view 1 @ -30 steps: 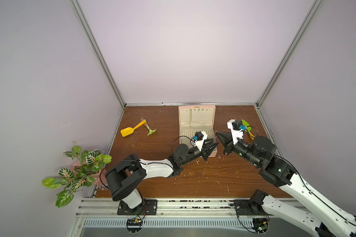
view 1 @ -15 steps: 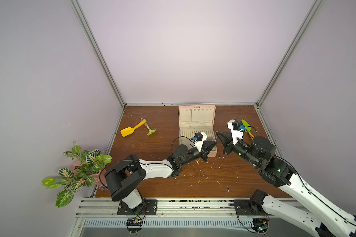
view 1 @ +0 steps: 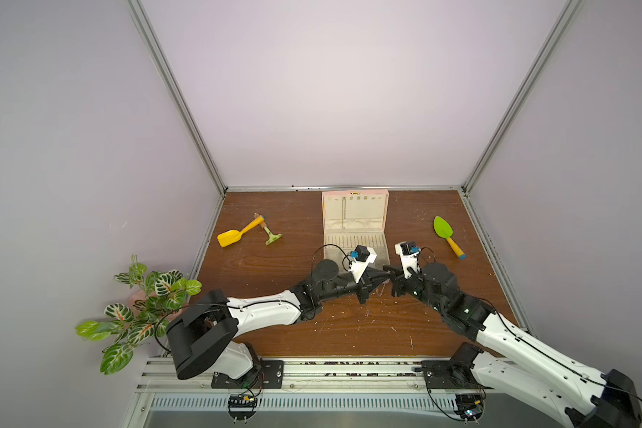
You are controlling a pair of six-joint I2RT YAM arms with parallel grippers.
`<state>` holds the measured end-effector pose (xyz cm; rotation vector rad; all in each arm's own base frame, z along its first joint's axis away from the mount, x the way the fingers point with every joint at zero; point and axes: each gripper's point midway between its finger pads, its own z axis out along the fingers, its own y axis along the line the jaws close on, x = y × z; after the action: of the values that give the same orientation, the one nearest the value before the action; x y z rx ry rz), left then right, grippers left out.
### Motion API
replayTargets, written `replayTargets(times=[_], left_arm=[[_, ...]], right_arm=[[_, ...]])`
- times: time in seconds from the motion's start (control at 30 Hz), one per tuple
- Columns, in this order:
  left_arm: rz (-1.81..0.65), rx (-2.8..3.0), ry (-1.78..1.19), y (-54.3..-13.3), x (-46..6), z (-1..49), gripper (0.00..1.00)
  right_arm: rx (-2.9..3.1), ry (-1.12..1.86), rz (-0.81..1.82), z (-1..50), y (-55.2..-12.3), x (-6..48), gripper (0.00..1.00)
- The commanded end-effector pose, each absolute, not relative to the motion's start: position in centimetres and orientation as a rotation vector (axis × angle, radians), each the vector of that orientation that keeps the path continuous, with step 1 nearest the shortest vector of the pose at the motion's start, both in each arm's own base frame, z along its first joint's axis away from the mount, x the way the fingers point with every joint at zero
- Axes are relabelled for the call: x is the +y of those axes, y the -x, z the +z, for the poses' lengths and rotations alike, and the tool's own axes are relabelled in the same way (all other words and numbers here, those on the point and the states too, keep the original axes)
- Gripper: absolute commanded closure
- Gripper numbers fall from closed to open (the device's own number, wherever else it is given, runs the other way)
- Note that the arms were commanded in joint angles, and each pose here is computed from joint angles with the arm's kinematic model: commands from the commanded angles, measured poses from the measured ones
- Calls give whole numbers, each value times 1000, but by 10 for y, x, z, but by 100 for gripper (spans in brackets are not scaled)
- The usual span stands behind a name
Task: Put jewelry chain into jewelry box
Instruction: Pick up the necklace from the center of the board.
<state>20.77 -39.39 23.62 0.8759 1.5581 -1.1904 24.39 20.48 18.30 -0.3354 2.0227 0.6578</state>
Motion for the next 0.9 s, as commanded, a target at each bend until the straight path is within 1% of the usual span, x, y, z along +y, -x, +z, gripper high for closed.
replayTargets(times=[0.0,0.03,0.1,0.13,0.2,0.43,0.57,0.77,0.87], left_arm=[[-1193,1698,-960,-202,-395,219,99],[-1192,1724,-969,-202,-396,215,99],[-1187,1752,-976,-202,-397,214,99],[-1182,1763,-975,-203,-396,213,99],[-1174,1777,-974,-204,-396,213,99],[-1151,1776,-955,-211,-396,227,99],[-1141,1754,-948,-214,-395,240,99],[-1167,1729,-993,-208,-400,252,99],[-1189,1705,-1025,-204,-402,260,99]], right_arm=[[1901,318,841,198,-236,217,100],[1894,312,840,193,-234,215,99],[1877,297,825,186,-233,208,85],[1870,291,809,183,-233,204,75],[1854,275,777,180,-232,195,61],[1727,280,722,188,-224,177,30],[1652,285,706,191,-219,169,25],[1494,408,760,198,-202,179,25],[1429,424,752,204,-200,179,26]])
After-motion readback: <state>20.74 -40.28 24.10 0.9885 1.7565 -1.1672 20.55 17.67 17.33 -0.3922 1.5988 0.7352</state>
